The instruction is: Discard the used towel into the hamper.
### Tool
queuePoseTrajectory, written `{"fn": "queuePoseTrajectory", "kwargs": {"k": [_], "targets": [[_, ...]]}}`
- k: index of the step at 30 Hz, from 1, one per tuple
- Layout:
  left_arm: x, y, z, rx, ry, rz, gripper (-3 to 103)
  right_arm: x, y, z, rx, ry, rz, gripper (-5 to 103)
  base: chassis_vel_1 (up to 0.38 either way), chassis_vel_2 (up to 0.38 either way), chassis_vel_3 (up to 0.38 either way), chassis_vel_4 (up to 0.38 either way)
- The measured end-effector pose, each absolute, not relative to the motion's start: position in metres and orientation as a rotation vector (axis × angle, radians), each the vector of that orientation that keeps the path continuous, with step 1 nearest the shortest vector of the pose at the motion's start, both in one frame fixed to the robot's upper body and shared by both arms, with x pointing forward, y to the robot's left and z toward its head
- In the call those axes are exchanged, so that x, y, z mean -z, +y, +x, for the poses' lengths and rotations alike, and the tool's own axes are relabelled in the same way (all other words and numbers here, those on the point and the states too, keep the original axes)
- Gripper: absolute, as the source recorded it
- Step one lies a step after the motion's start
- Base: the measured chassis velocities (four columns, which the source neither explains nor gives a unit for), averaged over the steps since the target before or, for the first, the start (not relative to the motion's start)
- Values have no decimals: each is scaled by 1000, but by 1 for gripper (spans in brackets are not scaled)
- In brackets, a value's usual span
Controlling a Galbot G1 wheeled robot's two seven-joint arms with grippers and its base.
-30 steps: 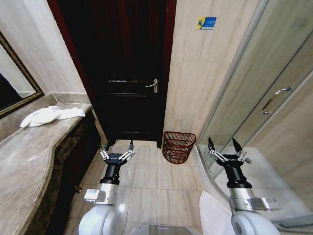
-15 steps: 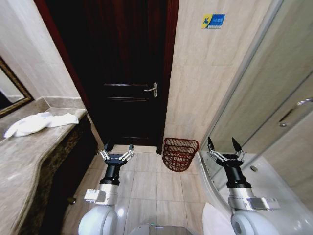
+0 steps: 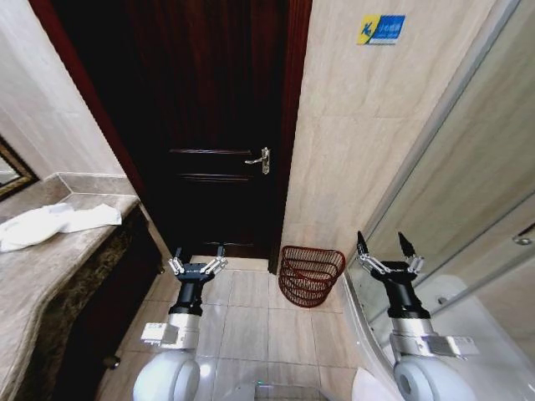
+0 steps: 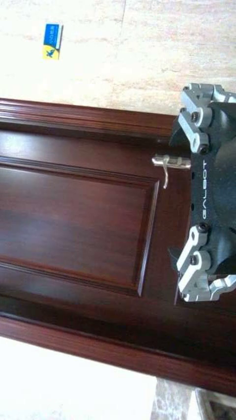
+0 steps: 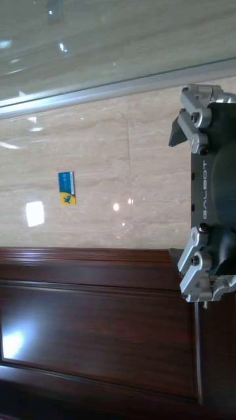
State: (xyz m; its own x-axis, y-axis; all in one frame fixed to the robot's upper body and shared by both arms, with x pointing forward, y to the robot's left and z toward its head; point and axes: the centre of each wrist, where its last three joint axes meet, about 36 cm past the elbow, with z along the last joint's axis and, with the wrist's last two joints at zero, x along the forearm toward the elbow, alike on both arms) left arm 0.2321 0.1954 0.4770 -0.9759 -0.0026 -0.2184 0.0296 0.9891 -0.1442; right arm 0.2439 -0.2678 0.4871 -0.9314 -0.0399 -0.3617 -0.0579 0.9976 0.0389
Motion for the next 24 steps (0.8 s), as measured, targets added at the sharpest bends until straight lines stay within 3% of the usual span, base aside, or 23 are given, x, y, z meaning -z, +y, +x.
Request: {"fn": "queuePoseTrajectory", "kwargs": {"k": [24], "targets": [[-481,199,230,191,2912,1,100,-491,-271,253,-65,2759,-58,100,74,63,62,71]]}}
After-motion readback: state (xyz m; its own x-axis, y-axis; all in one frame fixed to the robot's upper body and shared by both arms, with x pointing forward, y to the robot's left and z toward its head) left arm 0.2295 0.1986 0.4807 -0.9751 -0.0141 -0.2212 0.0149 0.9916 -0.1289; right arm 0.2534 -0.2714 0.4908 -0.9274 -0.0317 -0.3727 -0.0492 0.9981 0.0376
